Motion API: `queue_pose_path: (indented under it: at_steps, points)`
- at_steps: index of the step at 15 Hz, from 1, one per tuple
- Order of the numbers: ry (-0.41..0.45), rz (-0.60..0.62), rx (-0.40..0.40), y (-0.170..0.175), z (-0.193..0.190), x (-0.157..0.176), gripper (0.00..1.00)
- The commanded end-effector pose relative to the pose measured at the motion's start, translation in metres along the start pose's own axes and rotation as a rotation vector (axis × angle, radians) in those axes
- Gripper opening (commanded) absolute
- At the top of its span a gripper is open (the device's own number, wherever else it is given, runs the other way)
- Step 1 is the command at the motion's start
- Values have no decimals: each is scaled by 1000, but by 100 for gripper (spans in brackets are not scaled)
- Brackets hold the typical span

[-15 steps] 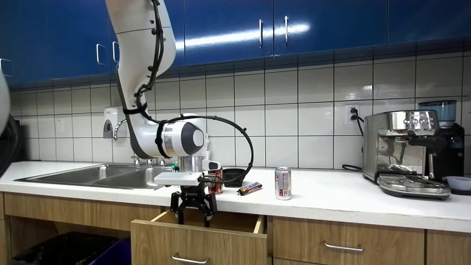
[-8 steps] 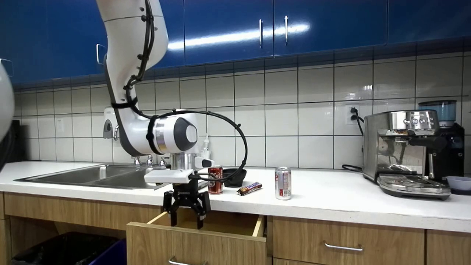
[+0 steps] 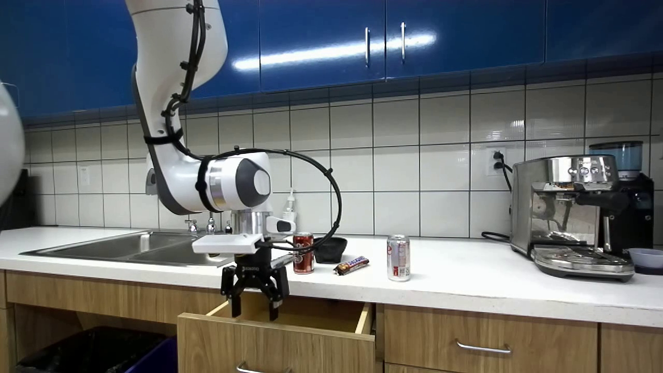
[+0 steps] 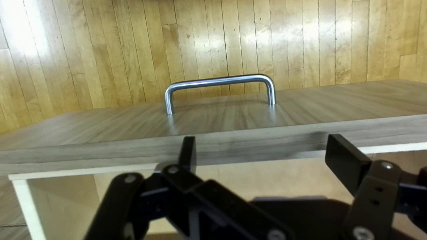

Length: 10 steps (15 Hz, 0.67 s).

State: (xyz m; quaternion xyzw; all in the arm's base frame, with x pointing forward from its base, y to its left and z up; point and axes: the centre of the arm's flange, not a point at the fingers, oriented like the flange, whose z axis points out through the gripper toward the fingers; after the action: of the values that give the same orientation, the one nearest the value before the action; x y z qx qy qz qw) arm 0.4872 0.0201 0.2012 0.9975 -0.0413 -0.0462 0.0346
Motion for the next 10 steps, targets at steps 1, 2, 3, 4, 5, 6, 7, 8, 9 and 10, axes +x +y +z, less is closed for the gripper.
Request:
queue_pose_path:
  at_steps: [1,2,3,4,5,6,7,8,9,10]
  points:
    - [28,33,-15,8,-31,-4,100]
    - [41,36,-13,10,-36,-2,100]
    - [53,39,-11,12,-40,2,100]
    - [60,35,-4,14,-42,6,100]
    - [67,31,-2,15,-42,10,100]
    - [70,27,-1,16,-42,13,100]
    - [72,25,-2,16,-39,16,100]
    - [71,21,1,16,-37,19,100]
    - [66,18,2,17,-34,22,100]
    - [65,16,2,17,-30,25,100]
